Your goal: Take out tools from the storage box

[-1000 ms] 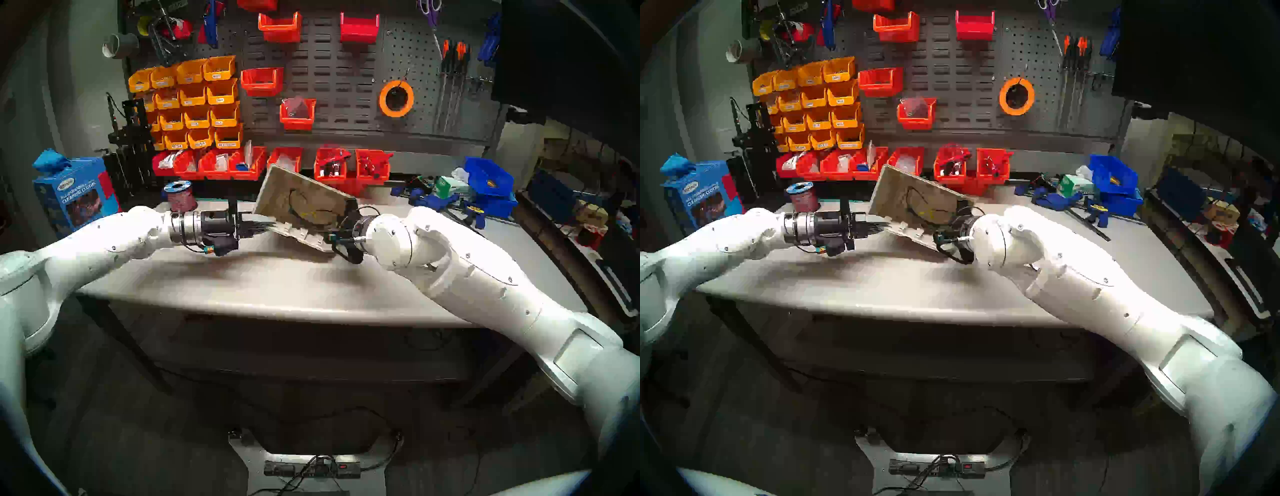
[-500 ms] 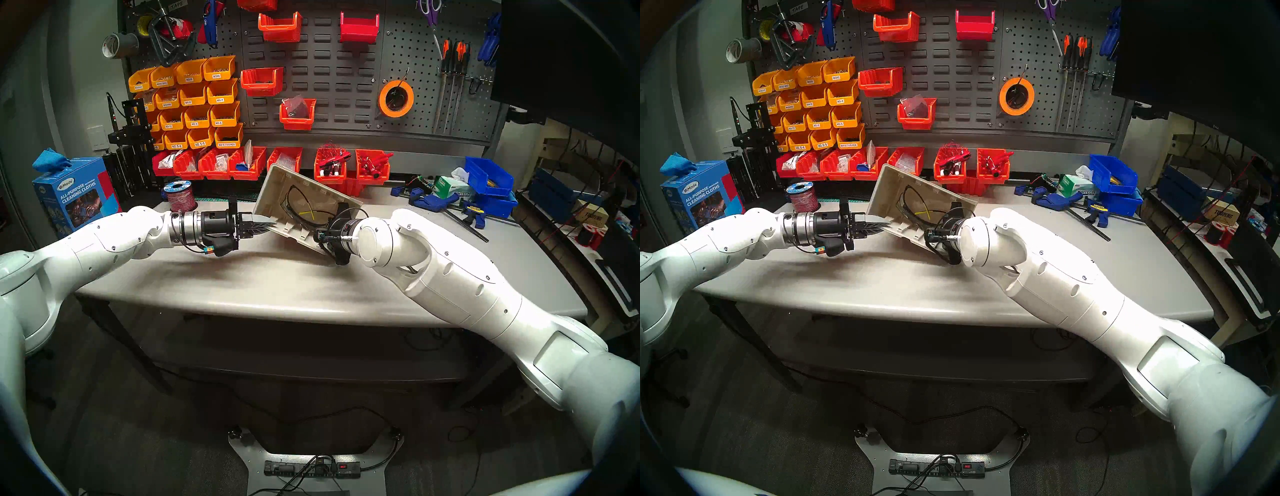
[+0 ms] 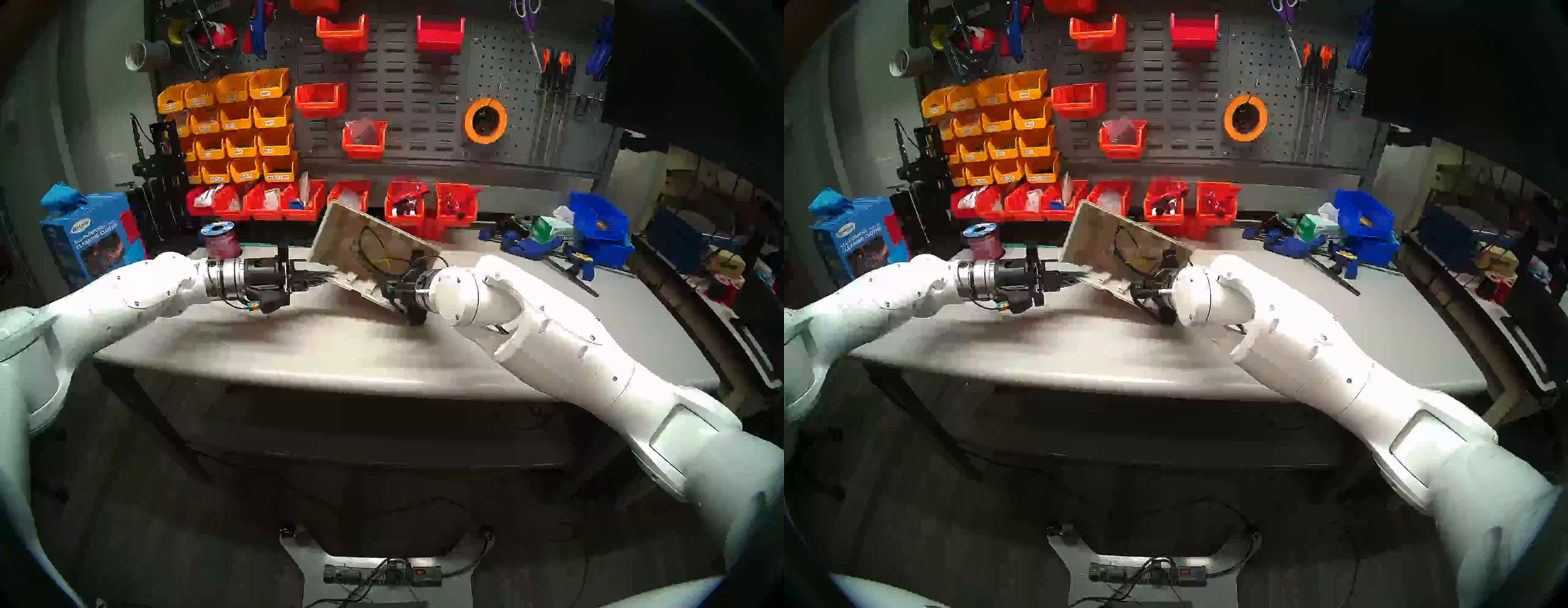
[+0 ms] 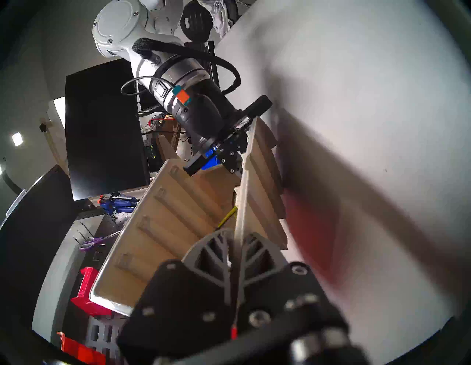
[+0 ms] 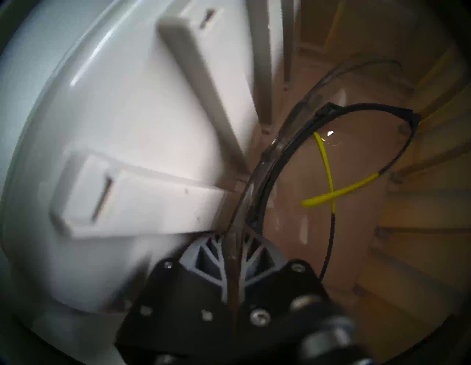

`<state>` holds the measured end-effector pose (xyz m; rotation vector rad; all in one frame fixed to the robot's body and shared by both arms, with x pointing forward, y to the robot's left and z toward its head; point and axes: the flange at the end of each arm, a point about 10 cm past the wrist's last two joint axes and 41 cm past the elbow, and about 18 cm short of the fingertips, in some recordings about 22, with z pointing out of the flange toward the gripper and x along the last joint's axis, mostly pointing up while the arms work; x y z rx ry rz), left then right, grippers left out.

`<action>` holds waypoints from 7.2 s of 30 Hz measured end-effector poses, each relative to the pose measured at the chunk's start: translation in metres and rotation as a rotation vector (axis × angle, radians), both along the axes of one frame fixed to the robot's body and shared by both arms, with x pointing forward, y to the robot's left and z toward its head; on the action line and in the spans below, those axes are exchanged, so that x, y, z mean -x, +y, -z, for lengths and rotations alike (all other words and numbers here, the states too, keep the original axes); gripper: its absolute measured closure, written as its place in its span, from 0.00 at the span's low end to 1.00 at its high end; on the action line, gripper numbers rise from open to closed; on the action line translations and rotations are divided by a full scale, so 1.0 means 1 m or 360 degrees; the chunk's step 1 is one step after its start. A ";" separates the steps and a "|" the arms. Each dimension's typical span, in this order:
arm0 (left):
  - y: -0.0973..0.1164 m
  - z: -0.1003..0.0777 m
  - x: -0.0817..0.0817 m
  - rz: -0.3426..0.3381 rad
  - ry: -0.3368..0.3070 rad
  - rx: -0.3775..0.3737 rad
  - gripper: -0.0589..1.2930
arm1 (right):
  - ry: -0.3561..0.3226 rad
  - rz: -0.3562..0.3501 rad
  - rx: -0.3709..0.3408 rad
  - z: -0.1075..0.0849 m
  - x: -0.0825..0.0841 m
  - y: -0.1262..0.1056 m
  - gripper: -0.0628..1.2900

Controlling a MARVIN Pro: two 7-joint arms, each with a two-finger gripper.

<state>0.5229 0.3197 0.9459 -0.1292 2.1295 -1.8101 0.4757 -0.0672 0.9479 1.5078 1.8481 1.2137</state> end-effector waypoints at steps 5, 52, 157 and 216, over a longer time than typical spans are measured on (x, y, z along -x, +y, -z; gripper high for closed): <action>0.000 0.000 0.000 -0.0002 0.0000 -0.0002 0.96 | 0.0000 -0.0024 -0.0006 0.000 -0.001 -0.001 0.97; -0.006 -0.009 -0.003 0.0005 -0.0012 0.0062 0.97 | 0.0288 -0.0487 -0.1004 -0.167 0.071 -0.014 0.97; -0.003 -0.003 -0.001 0.0003 0.0007 0.0021 0.97 | 0.0714 0.0462 -0.0820 -0.058 0.069 -0.174 0.98; 0.004 -0.046 -0.010 -0.0032 -0.0130 0.0095 0.97 | 0.0568 0.0451 -0.0803 -0.044 0.074 -0.176 0.04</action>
